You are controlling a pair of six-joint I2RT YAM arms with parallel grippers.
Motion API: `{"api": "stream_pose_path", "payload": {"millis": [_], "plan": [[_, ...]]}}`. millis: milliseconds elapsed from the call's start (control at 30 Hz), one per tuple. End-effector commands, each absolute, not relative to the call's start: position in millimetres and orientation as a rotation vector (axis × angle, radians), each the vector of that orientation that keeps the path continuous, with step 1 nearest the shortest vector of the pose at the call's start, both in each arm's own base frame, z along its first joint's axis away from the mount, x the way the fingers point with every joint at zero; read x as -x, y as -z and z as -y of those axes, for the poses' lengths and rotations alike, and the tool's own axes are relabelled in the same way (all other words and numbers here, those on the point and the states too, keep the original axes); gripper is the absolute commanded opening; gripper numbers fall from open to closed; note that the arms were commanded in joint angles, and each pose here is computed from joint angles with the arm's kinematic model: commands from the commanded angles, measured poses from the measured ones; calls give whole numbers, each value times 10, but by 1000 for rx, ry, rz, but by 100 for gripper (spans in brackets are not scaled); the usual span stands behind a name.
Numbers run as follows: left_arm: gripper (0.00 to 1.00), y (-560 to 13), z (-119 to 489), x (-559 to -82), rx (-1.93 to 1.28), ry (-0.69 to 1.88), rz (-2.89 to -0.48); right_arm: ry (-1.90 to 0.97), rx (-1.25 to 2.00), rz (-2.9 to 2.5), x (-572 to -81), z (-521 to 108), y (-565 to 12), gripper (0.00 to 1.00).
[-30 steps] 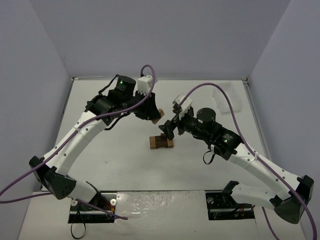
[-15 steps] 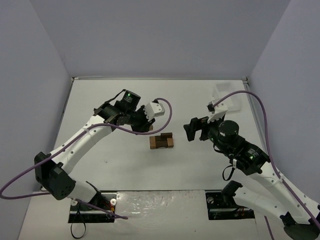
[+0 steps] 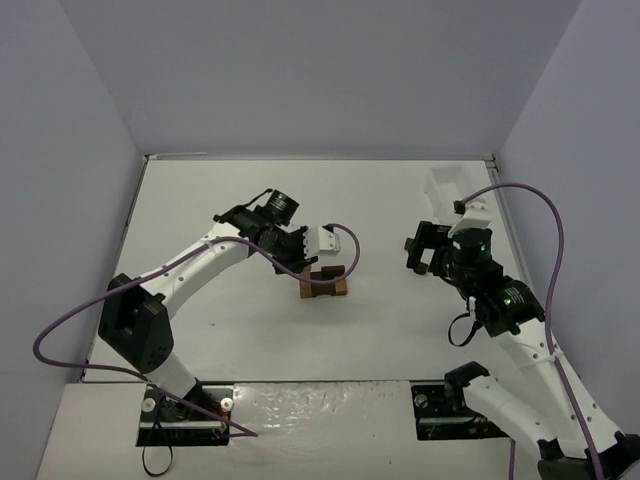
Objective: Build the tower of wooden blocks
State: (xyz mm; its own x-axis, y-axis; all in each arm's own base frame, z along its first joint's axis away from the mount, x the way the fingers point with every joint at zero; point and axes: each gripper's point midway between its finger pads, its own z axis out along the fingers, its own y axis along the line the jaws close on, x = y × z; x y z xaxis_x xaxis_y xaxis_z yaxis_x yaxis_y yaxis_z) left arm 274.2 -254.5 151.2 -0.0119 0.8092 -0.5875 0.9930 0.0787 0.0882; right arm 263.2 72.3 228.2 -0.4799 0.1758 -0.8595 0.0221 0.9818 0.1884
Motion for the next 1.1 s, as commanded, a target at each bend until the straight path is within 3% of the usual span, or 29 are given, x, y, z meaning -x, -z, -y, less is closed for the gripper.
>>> {"api": "stream_pose_path", "payload": {"millis": [0, 633, 1067], "plan": [[0, -1710, 2745, -2933, -1750, 474, -1687, -205, -168, -2129, -2764, -604, -2204, 99], [5, -1310, 3002, -3149, -1717, 549, -1688, -192, -145, -2256, -3048, -445, -1937, 100], [5, -1348, 2942, -3228, -1675, 530, -1700, -216, -117, -2260, -3051, -495, -1923, 100]]}}
